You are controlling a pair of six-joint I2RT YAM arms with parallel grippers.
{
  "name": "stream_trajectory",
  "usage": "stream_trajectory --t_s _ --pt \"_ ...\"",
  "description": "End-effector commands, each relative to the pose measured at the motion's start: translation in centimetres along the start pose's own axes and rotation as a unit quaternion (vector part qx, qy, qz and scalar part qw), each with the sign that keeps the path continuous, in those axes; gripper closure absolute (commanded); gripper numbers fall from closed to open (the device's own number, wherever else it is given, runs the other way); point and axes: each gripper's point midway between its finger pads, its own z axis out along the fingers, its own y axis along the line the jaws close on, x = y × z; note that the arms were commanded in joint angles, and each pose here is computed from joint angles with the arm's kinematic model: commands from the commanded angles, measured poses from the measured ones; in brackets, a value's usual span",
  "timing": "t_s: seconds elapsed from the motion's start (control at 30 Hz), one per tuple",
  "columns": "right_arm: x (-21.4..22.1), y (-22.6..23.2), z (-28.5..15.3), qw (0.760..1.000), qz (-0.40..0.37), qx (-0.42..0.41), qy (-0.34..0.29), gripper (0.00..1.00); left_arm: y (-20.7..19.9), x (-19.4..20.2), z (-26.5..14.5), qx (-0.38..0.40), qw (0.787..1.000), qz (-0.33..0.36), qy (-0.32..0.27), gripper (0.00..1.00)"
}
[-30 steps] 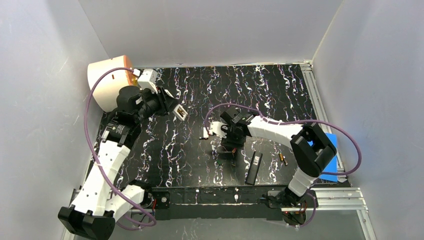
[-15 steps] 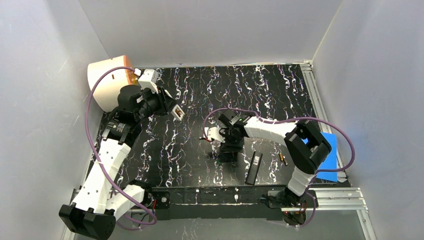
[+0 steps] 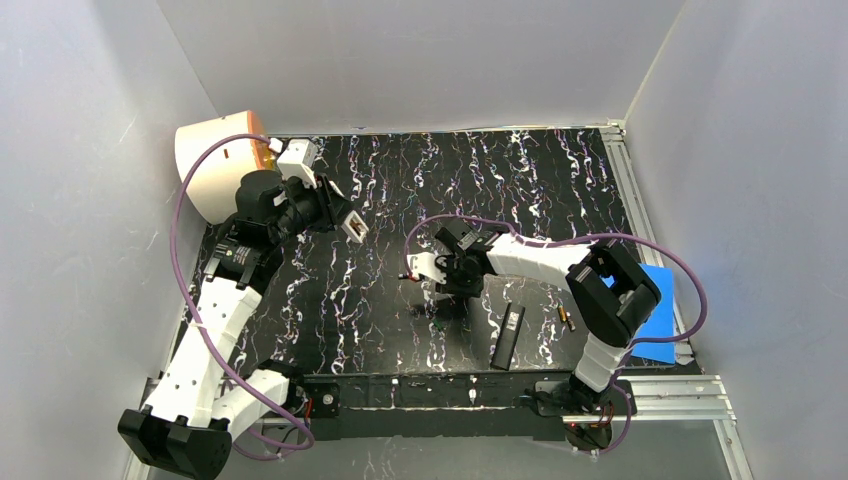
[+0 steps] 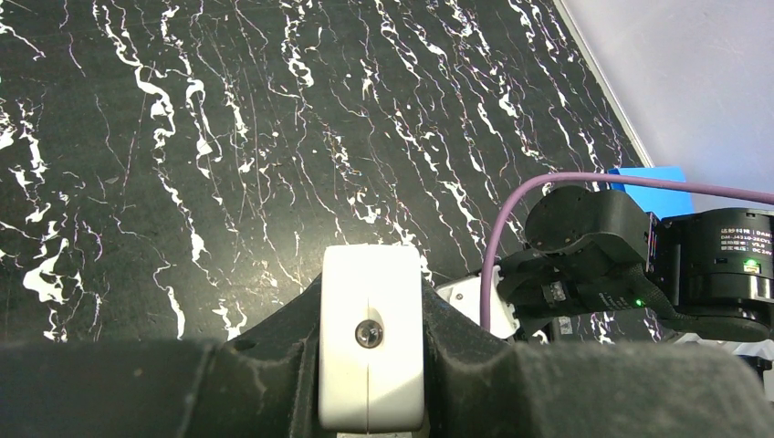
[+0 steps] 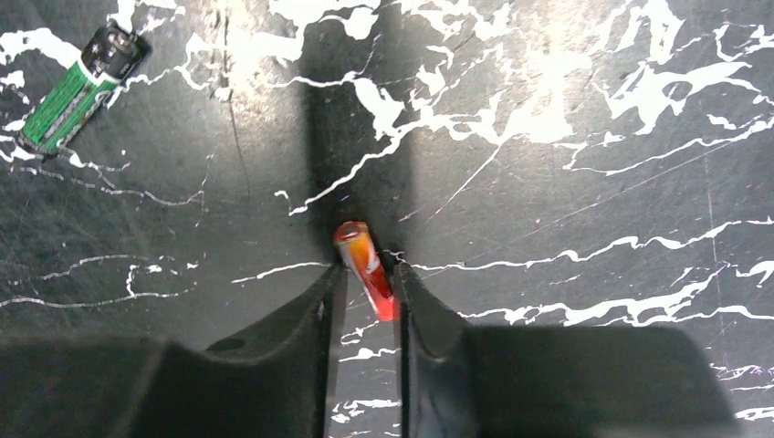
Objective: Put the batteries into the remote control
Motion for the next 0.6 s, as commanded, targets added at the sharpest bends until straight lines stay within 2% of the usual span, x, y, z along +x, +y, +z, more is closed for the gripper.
stream_trajectory --t_s 0.0,0.3,0.43,0.57 --pt "0.6 0.1 1.3 1.0 0.018 0.006 0.004 0.71 -0.3 -1.3 -0.8 0.002 1.0 0.006 -0.021 1.0" --pt "0.7 -0.1 1.0 0.994 0.11 0.021 0.016 0.75 -0.3 -1.3 -0.7 0.003 1.0 -0.001 -0.026 1.0" --pt "1.2 0.6 1.3 0.992 0.121 0.014 0.023 0.57 -0.3 -1.1 -0.7 0.003 1.0 -0.004 -0.025 1.0" --pt "1.5 0.7 1.4 0.993 0.118 0.013 0.025 0.56 -0.2 -0.9 -0.7 0.003 1.0 -0.006 -0.025 1.0"
